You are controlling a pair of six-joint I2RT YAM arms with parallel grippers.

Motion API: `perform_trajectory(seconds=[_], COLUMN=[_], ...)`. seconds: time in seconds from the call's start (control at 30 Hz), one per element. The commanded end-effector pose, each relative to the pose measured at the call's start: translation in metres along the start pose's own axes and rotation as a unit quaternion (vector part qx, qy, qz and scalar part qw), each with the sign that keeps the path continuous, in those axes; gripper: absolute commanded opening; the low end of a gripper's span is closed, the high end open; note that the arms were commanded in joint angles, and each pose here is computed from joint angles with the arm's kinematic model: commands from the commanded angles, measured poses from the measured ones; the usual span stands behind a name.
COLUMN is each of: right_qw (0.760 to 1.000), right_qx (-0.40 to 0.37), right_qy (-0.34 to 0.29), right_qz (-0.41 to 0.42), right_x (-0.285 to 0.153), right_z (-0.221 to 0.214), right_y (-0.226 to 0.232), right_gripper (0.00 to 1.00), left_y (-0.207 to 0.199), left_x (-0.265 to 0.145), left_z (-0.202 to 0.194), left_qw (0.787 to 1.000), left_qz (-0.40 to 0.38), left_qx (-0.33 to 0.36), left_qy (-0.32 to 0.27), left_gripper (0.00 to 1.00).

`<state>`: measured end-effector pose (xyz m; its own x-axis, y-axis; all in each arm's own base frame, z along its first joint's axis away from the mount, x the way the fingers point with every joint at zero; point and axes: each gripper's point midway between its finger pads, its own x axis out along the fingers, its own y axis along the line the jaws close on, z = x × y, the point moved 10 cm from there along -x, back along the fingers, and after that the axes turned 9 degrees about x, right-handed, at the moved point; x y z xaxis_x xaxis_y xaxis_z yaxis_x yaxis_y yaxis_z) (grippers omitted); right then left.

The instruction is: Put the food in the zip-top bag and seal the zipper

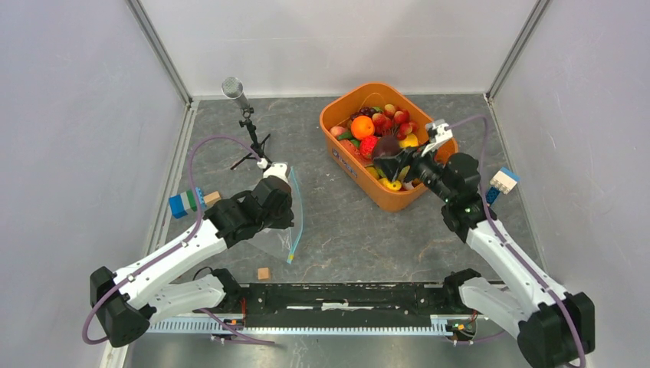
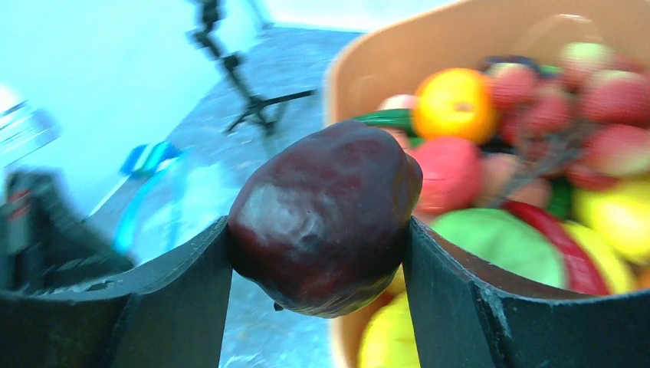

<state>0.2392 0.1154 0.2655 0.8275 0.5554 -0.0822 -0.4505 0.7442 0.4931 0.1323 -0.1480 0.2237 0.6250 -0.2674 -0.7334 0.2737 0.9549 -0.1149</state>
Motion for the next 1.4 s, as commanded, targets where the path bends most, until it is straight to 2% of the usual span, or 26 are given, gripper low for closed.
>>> perform_trajectory(seconds=[0.0, 0.07, 0.2, 0.57, 0.83, 0.93, 1.13, 1.17, 1.2, 1.37], right_qw=[0.981, 0.967, 0.944, 0.893, 0.872, 0.878, 0.913, 0.929, 0.934, 0.944], right_qx=[-0.050, -0.072, -0.086, -0.101, -0.080, -0.075, -0.058, -0.056, -0.058, -0.054], right_qy=[0.008, 0.029, 0.070, 0.163, 0.185, 0.189, 0.201, 0.218, 0.226, 0.236], right_qz=[0.185, 0.244, 0.310, 0.407, 0.447, 0.434, 0.351, 0.293, 0.270, 0.222], right_x=[-0.018, -0.025, -0.033, -0.032, -0.019, -0.011, 0.008, 0.016, 0.019, 0.023], right_z=[-0.010, -0.022, -0.050, -0.110, -0.128, -0.132, -0.143, -0.148, -0.151, -0.161], right_y=[0.045, 0.060, 0.074, 0.114, 0.136, 0.138, 0.129, 0.122, 0.119, 0.109], right_gripper=[0.37, 0.37, 0.37, 0.36, 0.36, 0.36, 0.37, 0.37, 0.36, 0.37], left_y=[-0.008, -0.010, -0.011, -0.018, -0.019, -0.021, -0.022, -0.023, -0.022, -0.022], left_x=[-0.001, 0.000, 0.000, -0.002, -0.006, -0.008, -0.011, -0.013, -0.013, -0.013], left_z=[0.011, 0.012, 0.012, 0.014, 0.008, 0.005, 0.005, 0.006, 0.006, 0.006], left_qw=[0.999, 0.999, 0.998, 0.994, 0.987, 0.983, 0.978, 0.977, 0.976, 0.976], left_qz=[-0.041, -0.046, -0.052, -0.099, -0.146, -0.167, -0.185, -0.191, -0.192, -0.192], left_qx=[0.014, 0.015, 0.018, 0.039, 0.074, 0.081, 0.093, 0.099, 0.100, 0.102], left_qy=[-0.021, -0.018, -0.015, -0.014, -0.002, 0.006, 0.004, 0.002, 0.002, 0.000], left_gripper=[0.02, 0.02, 0.02, 0.02, 0.02, 0.02, 0.02, 0.02, 0.02, 0.02])
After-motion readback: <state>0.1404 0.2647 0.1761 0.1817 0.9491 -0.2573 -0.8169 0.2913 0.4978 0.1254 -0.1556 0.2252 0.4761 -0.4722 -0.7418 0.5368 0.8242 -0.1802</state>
